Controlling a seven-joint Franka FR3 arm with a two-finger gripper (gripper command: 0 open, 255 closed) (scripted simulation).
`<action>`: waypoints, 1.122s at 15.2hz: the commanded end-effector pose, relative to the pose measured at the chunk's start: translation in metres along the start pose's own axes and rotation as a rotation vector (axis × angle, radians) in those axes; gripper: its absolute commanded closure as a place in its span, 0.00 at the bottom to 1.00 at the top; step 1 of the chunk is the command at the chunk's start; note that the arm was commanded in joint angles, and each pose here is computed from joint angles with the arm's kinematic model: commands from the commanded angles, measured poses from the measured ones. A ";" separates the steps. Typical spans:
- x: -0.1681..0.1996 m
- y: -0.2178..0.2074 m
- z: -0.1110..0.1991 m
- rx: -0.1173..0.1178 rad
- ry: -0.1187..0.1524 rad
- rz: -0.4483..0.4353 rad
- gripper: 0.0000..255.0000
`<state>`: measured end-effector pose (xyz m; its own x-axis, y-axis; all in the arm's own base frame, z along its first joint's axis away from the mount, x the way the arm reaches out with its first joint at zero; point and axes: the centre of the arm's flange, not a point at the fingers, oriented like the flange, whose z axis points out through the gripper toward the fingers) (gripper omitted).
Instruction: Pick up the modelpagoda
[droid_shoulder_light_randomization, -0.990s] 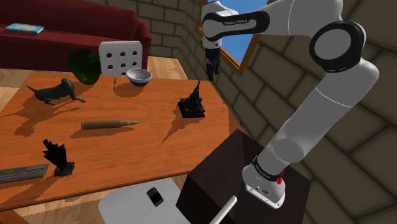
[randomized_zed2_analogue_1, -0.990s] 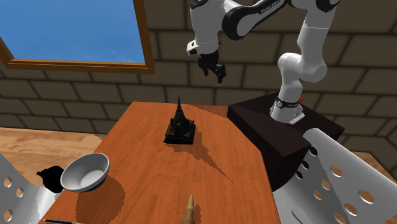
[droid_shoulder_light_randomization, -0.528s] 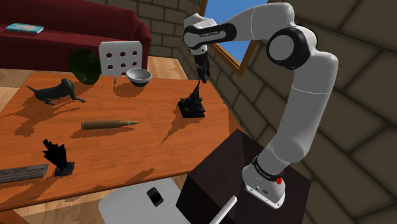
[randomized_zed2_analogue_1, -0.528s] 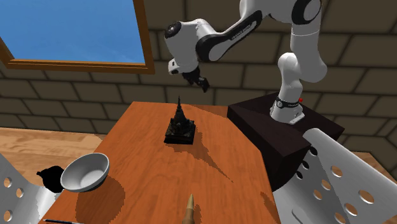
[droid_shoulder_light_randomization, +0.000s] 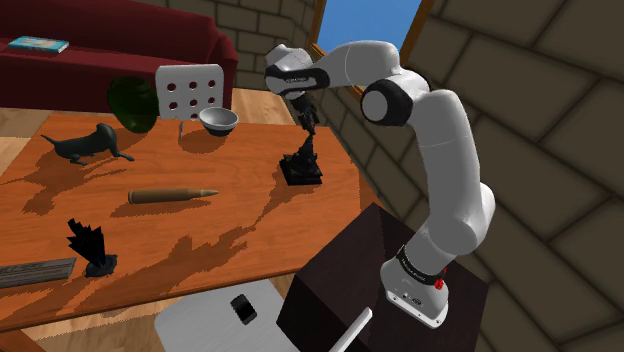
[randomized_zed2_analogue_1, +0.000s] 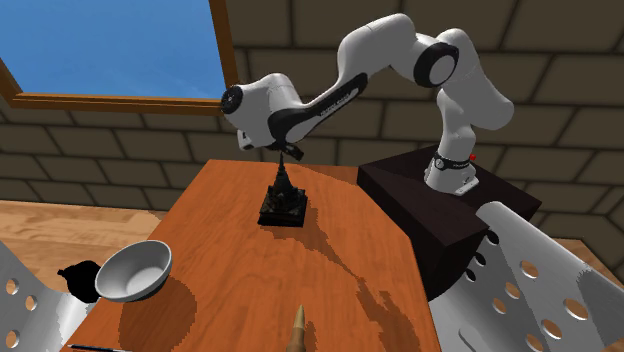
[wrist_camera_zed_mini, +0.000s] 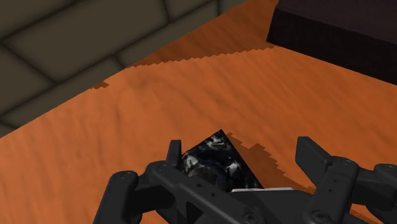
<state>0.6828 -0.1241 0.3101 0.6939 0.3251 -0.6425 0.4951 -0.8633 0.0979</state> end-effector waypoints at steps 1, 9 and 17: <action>0.026 0.013 0.015 -0.017 -0.047 -0.022 0.00; 0.069 0.021 0.049 -0.031 -0.087 -0.040 0.00; 0.074 0.021 0.056 -0.031 -0.087 -0.040 1.00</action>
<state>0.7152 -0.1396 0.2228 0.6253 0.3231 -0.7103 0.5382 -0.8377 0.0928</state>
